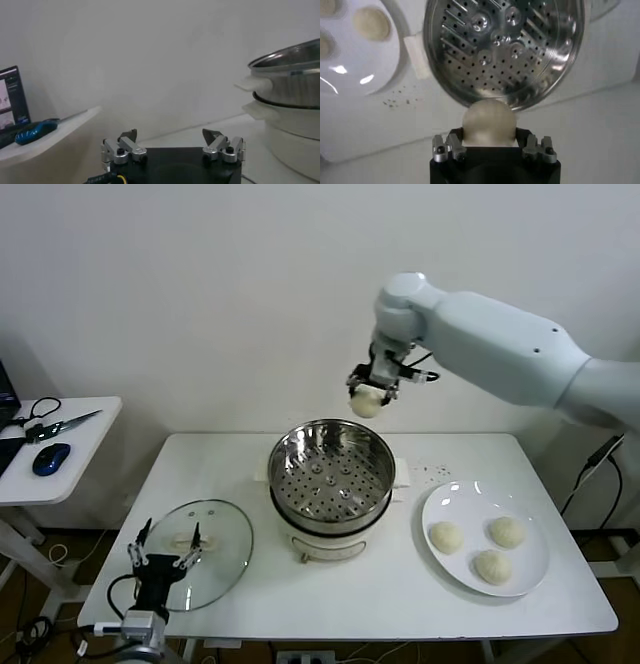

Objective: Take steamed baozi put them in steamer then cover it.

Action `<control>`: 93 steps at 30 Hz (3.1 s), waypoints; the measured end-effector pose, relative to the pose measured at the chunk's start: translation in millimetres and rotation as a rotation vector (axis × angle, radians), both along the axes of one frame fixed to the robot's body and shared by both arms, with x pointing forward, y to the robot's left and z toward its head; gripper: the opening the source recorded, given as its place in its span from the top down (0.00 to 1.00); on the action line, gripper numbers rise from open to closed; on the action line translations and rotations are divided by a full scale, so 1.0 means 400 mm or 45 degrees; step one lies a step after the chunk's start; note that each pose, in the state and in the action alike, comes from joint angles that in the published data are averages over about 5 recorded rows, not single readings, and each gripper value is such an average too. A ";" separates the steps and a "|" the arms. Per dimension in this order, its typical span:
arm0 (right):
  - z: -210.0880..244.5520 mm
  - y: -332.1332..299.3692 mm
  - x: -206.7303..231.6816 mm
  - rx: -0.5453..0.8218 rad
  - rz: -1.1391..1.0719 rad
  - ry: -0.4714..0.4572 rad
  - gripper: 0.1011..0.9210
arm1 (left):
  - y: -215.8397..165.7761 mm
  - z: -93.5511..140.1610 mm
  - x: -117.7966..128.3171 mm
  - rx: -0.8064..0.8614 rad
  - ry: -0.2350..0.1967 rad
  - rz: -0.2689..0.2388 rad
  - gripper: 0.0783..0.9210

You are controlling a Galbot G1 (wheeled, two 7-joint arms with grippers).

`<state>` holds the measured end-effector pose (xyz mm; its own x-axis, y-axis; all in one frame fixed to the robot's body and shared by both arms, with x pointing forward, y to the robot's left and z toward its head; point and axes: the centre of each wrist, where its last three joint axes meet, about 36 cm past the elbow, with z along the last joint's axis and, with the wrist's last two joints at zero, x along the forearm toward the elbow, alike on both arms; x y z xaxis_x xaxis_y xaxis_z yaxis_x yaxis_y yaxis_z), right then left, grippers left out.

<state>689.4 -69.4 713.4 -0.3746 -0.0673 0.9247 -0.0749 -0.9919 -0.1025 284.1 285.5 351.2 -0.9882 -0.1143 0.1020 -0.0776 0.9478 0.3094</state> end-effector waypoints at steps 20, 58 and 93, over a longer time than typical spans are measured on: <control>-0.298 0.121 -0.018 -0.160 0.168 0.029 0.29 | 0.015 -0.005 -0.007 0.007 0.012 0.027 0.12; -0.056 -0.366 -0.050 0.332 -0.640 0.127 0.12 | 0.004 -0.001 -0.016 0.010 0.023 0.014 0.12; -0.599 -0.799 -0.211 0.549 -1.810 0.597 0.12 | 0.017 -0.008 -0.025 0.027 0.048 0.024 0.12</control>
<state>605.0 -389.0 473.9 -0.0525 -0.2028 0.9778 -0.9986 0.0168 -0.0501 274.3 292.4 348.1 -0.9814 -0.1353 0.1365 -0.0833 0.9394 0.3325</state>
